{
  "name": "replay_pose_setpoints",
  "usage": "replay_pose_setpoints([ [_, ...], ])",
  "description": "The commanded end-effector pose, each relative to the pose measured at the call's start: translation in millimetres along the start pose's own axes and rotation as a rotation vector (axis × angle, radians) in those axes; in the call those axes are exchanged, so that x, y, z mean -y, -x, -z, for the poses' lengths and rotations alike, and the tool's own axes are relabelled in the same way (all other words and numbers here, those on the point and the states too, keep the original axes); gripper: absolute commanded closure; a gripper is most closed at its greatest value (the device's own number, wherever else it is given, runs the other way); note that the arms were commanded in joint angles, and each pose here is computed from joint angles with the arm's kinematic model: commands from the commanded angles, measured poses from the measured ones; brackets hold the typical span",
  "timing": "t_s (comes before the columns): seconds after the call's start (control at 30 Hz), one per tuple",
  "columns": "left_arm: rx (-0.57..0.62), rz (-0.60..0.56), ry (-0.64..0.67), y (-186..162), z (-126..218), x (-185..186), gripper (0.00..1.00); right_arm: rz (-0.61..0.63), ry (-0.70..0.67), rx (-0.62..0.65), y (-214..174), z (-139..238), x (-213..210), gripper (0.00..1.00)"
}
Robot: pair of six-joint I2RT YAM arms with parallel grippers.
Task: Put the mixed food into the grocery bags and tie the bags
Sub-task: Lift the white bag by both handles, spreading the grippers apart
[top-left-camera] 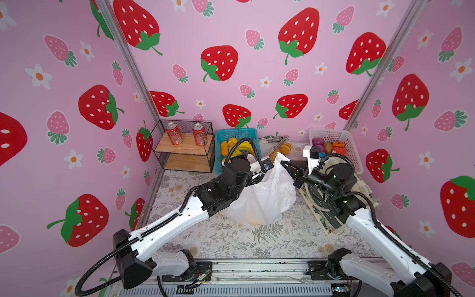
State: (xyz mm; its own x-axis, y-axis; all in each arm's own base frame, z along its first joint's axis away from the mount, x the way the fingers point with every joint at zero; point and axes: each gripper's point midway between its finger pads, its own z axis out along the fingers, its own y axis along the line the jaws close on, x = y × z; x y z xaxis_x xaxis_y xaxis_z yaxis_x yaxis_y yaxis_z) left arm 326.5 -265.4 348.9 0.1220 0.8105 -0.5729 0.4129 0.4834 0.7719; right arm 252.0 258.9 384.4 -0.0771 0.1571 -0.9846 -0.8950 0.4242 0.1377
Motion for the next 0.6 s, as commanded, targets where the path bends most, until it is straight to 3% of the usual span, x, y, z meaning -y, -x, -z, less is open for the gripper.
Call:
replay_pose_setpoints([
  [0.0, 0.028, -0.015, 0.139, 18, -1, -41, 0.36, -0.011, 0.015, 0.03, 10, 1, -3, 1.0],
  [0.13, 0.07, 0.047, 0.135, 26, 1, -45, 0.68, -0.014, -0.004, 0.028, 11, 2, 0, 1.0],
  [0.23, 0.151, 0.2, 0.107, 38, 21, -57, 0.86, -0.003, -0.044, 0.039, 18, 6, 6, 1.0],
  [0.33, 0.293, 0.451, 0.033, 53, 57, -74, 0.92, 0.028, -0.117, 0.067, 36, 11, 16, 1.0],
  [0.43, 0.454, 0.751, -0.103, 58, 94, -92, 0.93, 0.047, -0.284, 0.074, 54, 22, 41, 1.0],
  [0.57, 0.537, 1.068, -0.247, 44, 117, -108, 1.0, 0.082, -0.431, 0.098, 76, 39, 62, 1.0],
])
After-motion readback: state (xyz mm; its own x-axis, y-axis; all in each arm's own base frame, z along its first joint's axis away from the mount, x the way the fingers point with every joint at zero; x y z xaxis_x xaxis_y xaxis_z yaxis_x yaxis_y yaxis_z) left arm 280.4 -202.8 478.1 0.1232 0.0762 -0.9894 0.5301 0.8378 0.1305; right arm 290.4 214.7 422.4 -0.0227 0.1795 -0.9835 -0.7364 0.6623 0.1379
